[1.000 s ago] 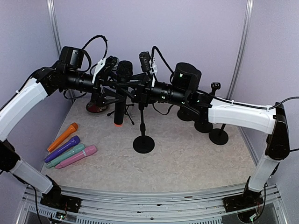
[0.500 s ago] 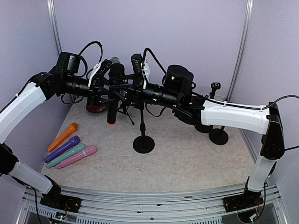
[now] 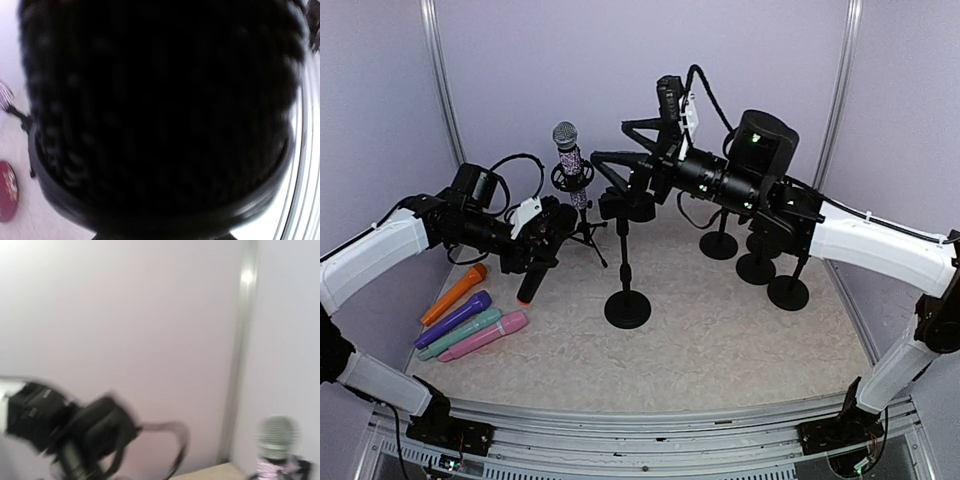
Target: Remove the microphone from the stand
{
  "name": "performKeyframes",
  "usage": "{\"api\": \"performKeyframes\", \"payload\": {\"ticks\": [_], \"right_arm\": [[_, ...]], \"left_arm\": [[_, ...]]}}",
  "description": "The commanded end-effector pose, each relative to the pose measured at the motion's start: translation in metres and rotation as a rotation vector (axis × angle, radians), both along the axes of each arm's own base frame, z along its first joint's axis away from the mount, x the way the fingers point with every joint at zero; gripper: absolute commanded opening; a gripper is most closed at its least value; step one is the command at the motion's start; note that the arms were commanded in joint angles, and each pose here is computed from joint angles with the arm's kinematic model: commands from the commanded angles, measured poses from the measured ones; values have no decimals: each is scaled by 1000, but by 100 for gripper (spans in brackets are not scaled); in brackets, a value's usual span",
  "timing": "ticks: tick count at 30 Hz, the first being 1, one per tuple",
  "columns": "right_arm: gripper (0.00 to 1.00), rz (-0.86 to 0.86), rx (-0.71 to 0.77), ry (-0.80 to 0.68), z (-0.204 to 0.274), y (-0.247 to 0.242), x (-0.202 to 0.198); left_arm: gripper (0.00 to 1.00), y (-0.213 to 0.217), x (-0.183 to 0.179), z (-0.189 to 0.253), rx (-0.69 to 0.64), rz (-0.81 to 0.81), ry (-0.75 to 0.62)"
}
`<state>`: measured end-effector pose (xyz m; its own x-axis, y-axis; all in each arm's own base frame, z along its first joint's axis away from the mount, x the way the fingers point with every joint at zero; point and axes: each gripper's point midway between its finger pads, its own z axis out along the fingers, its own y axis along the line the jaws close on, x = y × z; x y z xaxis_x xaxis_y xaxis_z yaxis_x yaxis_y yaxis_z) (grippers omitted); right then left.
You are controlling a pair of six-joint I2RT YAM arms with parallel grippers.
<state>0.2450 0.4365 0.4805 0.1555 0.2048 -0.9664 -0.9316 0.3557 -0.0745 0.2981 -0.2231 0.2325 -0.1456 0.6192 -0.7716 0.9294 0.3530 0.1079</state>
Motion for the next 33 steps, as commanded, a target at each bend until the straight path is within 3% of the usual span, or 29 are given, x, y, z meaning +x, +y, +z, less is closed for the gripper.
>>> {"api": "performKeyframes", "payload": {"ticks": [1, 11, 15, 19, 33], "right_arm": [[97, -124, -49, 72, -21, -37, 27], [94, -177, -78, 211, -68, -73, 42], [98, -170, -92, 239, -81, -74, 40], [99, -155, -118, 257, -95, -73, 38], [95, -185, -190, 384, -166, -78, 50]], "left_arm": [[12, 26, -2, -52, 198, 26, -24], [16, 8, -8, -93, 262, -37, 40], [18, 7, -11, -125, 282, 1, 143], [19, 17, -4, -155, 351, 61, 160], [52, 48, 28, -191, 501, 223, 102]]}}
